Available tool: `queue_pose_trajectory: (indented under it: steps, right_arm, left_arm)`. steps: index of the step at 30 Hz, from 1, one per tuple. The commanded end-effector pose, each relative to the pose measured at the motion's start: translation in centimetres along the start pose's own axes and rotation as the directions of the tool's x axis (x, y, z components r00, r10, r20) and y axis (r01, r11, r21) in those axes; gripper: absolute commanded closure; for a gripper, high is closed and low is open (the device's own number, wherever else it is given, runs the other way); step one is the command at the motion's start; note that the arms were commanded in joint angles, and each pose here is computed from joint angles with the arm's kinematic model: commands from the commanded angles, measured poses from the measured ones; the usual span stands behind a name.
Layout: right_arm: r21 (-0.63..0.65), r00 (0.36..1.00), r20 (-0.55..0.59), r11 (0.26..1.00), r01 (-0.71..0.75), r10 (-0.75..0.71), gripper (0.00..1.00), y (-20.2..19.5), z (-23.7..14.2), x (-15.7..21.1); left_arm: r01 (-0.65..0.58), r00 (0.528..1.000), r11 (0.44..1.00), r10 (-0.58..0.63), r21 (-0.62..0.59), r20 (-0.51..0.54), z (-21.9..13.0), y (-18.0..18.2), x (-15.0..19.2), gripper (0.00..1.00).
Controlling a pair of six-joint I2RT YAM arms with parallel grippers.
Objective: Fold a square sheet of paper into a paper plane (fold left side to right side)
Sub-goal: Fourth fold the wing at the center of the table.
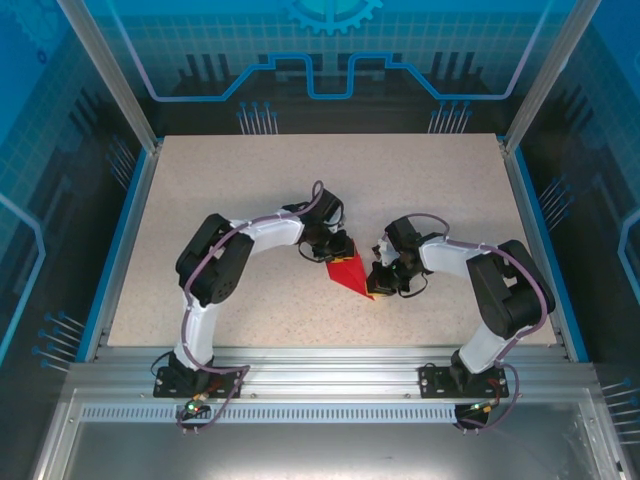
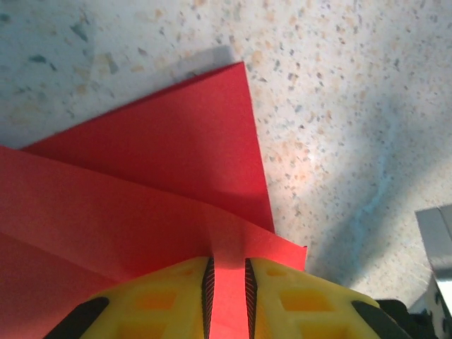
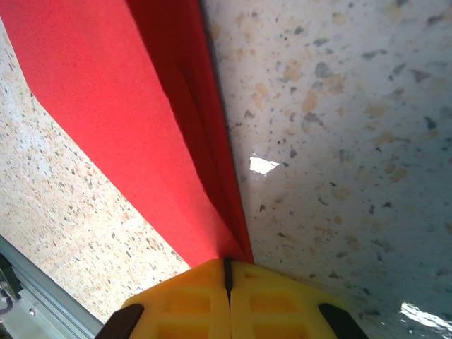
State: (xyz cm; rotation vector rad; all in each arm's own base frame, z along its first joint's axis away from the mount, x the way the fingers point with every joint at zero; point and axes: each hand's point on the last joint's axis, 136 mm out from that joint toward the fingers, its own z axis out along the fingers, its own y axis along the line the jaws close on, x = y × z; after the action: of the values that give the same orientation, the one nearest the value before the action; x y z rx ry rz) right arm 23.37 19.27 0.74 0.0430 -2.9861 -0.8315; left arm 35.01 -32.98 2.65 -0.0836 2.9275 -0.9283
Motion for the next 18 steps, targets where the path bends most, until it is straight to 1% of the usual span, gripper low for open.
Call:
queue_pose_trajectory:
  steps: [1,4,7,13,18]
  right_arm:
    - [0.221,0.997,-0.044,0.974,-0.054,0.065,0.95,-5.3,0.9,2.6]
    - [0.196,0.998,-0.022,0.98,-0.046,0.051,0.94,-4.5,0.4,2.2]
    - [0.156,0.999,0.012,0.987,-0.036,0.034,0.94,-3.3,-0.4,1.7]
    - [0.046,0.996,0.088,0.999,0.002,-0.007,0.94,0.8,-2.6,-0.3]
    - [0.011,0.994,0.111,1.0,0.018,-0.019,0.95,3.1,-2.0,-2.3]
  left_arm:
    - [0.008,1.0,0.998,-0.008,-0.063,-0.001,0.8,1.7,-0.5,0.76]
    - [0.028,1.0,0.994,-0.029,-0.101,-0.011,1.8,3.3,-0.2,0.77]
    - [0.042,0.999,0.992,-0.045,-0.116,-0.021,2.3,4.1,0.2,0.77]
    - [0.039,0.999,0.992,-0.042,-0.121,-0.024,2.3,4.3,0.6,0.77]
    - [0.038,0.999,0.991,-0.041,-0.125,-0.022,2.2,4.4,0.6,0.77]
